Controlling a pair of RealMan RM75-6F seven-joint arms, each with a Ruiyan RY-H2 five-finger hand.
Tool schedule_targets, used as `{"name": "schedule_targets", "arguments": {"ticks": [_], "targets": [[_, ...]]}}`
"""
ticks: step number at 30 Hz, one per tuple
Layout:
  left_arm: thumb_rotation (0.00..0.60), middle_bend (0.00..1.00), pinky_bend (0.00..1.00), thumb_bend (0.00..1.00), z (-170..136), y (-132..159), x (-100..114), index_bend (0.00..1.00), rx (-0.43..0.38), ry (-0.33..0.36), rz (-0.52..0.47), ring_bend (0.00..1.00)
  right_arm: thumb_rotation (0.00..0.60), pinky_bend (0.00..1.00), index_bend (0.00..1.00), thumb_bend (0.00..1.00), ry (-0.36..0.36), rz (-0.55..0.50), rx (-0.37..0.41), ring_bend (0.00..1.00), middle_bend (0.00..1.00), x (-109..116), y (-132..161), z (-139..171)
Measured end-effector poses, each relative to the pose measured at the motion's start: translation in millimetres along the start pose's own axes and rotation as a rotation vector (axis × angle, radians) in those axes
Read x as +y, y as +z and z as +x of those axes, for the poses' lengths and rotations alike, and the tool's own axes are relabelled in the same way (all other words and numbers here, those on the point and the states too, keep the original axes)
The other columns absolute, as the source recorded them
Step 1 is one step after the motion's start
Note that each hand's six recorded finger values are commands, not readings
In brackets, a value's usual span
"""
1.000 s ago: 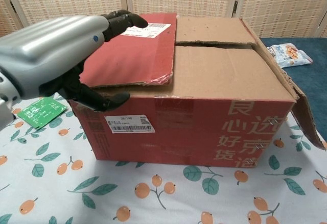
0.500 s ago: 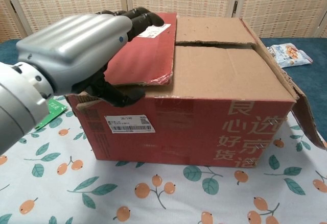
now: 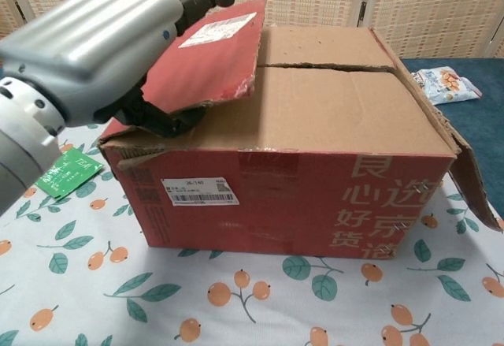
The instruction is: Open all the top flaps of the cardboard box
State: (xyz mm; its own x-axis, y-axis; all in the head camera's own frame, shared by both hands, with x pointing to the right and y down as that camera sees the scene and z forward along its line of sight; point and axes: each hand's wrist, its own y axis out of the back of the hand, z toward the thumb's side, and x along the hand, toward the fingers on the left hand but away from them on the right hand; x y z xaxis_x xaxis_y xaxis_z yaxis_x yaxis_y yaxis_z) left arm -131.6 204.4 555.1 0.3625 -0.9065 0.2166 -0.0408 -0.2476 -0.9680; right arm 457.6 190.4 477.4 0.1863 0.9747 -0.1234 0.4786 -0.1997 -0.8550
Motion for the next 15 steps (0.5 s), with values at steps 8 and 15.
{"name": "schedule_targets", "arguments": {"ticks": [8, 15], "targets": [[0.600, 0.00, 0.00, 0.44, -16.3, -31.6, 23.8, 0.00, 0.082, 0.144, 0.062, 0.00, 0.600, 0.00, 0.00, 0.38, -0.002, 0.010, -0.004, 0.00, 0.00, -0.6, 0.6, 2.1], [0.600, 0.00, 0.00, 0.44, -43.9, -89.6, 33.2, 0.00, 0.249, 0.218, 0.059, 0.00, 0.600, 0.00, 0.00, 0.38, 0.008, 0.035, -0.013, 0.00, 0.00, -5.2, 1.1, 2.3]]}}
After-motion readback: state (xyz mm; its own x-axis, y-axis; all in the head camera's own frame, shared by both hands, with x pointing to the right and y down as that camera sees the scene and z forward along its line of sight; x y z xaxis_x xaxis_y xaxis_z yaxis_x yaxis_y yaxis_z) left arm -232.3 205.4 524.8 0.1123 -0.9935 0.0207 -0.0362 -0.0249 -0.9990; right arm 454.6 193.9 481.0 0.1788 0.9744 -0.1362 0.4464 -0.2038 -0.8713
